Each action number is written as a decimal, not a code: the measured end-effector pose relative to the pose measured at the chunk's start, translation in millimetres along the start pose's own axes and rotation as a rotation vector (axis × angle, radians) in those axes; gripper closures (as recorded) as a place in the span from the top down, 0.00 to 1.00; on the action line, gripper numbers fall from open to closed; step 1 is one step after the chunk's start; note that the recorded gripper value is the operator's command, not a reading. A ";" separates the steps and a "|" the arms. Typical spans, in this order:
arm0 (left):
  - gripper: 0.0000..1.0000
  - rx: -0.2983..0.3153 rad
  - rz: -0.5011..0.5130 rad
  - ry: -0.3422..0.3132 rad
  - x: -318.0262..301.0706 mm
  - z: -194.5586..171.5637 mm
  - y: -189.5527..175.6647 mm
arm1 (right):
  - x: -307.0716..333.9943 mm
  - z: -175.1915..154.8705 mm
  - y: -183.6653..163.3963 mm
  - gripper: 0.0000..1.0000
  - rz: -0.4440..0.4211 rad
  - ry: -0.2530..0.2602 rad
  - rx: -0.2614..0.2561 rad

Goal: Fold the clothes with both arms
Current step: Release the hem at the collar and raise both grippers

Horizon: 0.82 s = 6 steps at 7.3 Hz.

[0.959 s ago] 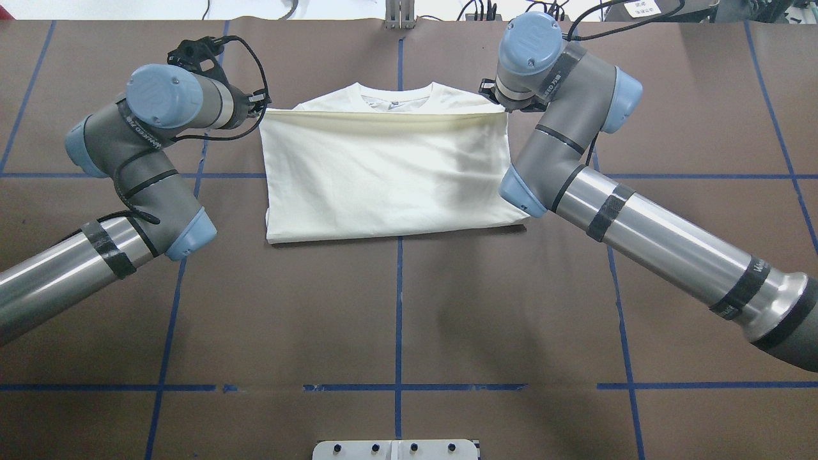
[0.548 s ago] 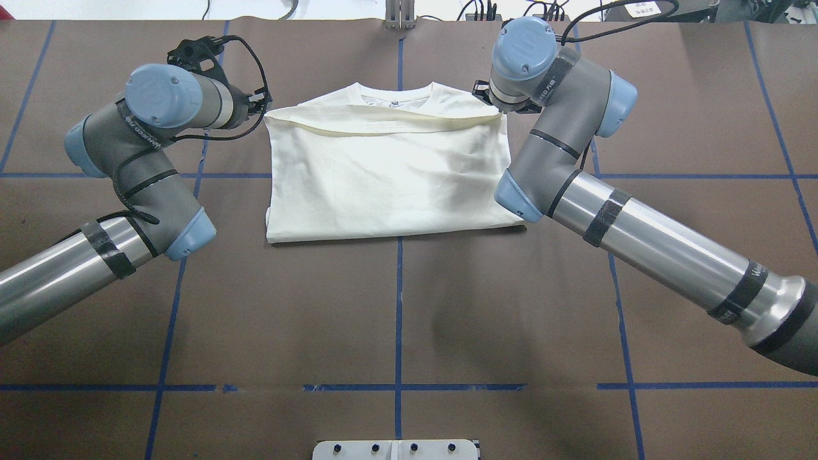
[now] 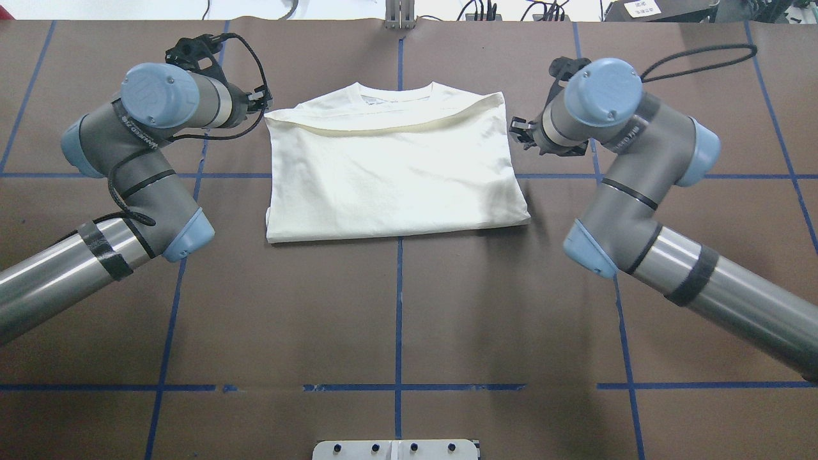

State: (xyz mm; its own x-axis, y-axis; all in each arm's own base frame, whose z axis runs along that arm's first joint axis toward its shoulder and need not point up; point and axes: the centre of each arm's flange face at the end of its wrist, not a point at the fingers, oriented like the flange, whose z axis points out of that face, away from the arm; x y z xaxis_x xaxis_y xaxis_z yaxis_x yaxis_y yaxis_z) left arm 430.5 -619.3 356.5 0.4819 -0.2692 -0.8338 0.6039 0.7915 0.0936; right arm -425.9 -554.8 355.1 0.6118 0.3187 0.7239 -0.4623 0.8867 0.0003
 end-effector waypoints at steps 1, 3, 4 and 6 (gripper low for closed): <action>0.51 0.000 0.001 0.002 0.3 -1.0 0.3 | 24.0 -5.8 21.1 0.53 0.031 0.000 -0.019; 0.51 0.003 0.004 0.007 0.9 -3.8 0.1 | 28.9 -7.5 63.7 0.53 0.096 -0.007 -0.056; 0.51 0.004 0.005 0.010 1.2 -5.5 0.0 | 23.2 -3.3 82.2 0.53 0.106 -0.006 -0.065; 0.51 0.005 0.005 0.011 1.5 -6.5 0.0 | 20.5 3.1 94.9 0.51 0.108 0.002 -0.068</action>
State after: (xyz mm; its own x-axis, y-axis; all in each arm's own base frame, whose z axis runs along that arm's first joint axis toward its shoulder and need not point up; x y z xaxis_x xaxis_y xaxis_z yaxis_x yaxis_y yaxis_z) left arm 427.1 -616.1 351.7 0.4779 -0.2590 -0.8394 0.6045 0.7903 0.1003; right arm -459.2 -465.2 372.1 0.5616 0.4145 0.7161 -0.4814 0.8676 -0.1246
